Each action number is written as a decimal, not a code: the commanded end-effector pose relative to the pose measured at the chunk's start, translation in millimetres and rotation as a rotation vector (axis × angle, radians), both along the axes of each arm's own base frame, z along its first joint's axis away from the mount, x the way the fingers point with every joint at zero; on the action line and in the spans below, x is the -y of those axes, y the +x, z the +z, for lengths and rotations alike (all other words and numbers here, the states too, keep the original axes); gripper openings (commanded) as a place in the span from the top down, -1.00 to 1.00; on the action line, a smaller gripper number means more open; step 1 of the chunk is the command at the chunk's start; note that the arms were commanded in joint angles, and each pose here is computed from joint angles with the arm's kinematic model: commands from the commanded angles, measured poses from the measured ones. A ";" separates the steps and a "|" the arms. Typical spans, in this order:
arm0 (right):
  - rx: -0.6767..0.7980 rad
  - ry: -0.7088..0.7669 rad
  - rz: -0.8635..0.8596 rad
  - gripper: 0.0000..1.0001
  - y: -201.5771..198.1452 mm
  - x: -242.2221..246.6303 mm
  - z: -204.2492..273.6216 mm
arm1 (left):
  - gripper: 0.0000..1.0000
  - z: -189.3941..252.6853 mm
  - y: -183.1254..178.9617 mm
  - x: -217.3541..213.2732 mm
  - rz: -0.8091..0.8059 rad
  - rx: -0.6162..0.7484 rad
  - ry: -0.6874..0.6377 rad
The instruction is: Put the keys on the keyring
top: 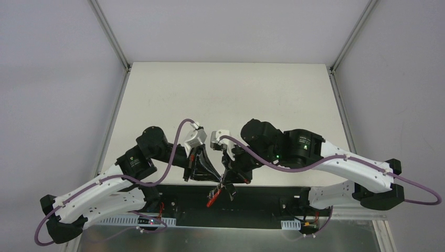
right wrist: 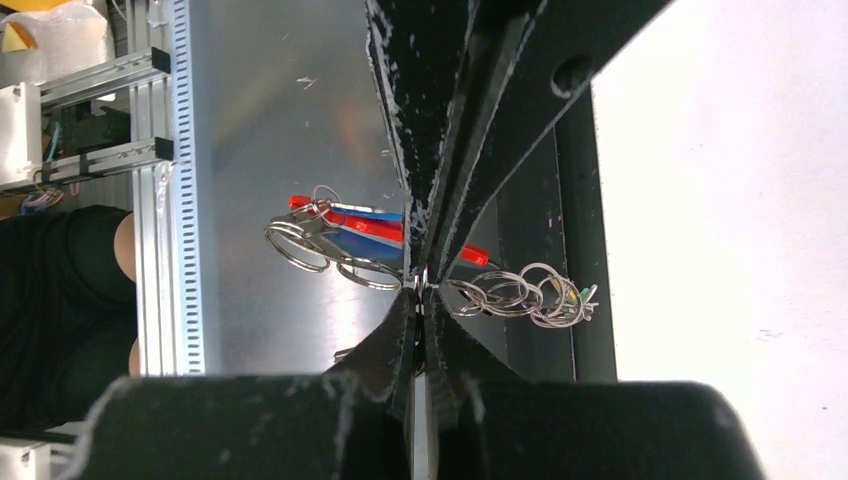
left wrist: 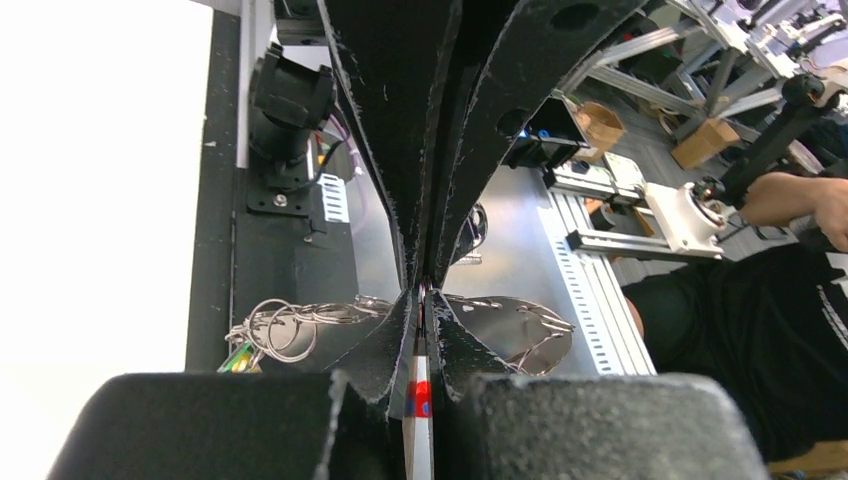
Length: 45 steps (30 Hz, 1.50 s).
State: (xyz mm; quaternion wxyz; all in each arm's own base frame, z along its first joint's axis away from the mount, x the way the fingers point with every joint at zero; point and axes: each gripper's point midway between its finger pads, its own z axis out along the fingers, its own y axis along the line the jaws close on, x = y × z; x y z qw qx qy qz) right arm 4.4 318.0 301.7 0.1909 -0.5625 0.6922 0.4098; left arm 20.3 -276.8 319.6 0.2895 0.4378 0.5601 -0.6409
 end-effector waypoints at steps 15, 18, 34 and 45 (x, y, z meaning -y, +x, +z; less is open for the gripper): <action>0.252 0.338 -0.157 0.19 21.9 -5.6 48.6 | 1.00 65.8 17.1 -9.5 0.176 0.209 -0.291; 0.301 0.386 -0.185 0.18 28.2 -4.9 56.9 | 1.00 69.1 17.6 -9.6 0.179 0.216 -0.307; 0.388 0.546 -0.078 0.19 15.4 14.4 92.7 | 1.00 78.8 8.1 -14.3 0.141 0.235 -0.359; 0.378 0.537 -0.036 0.26 10.2 2.7 93.8 | 1.00 79.8 -0.7 -18.1 0.100 0.237 -0.368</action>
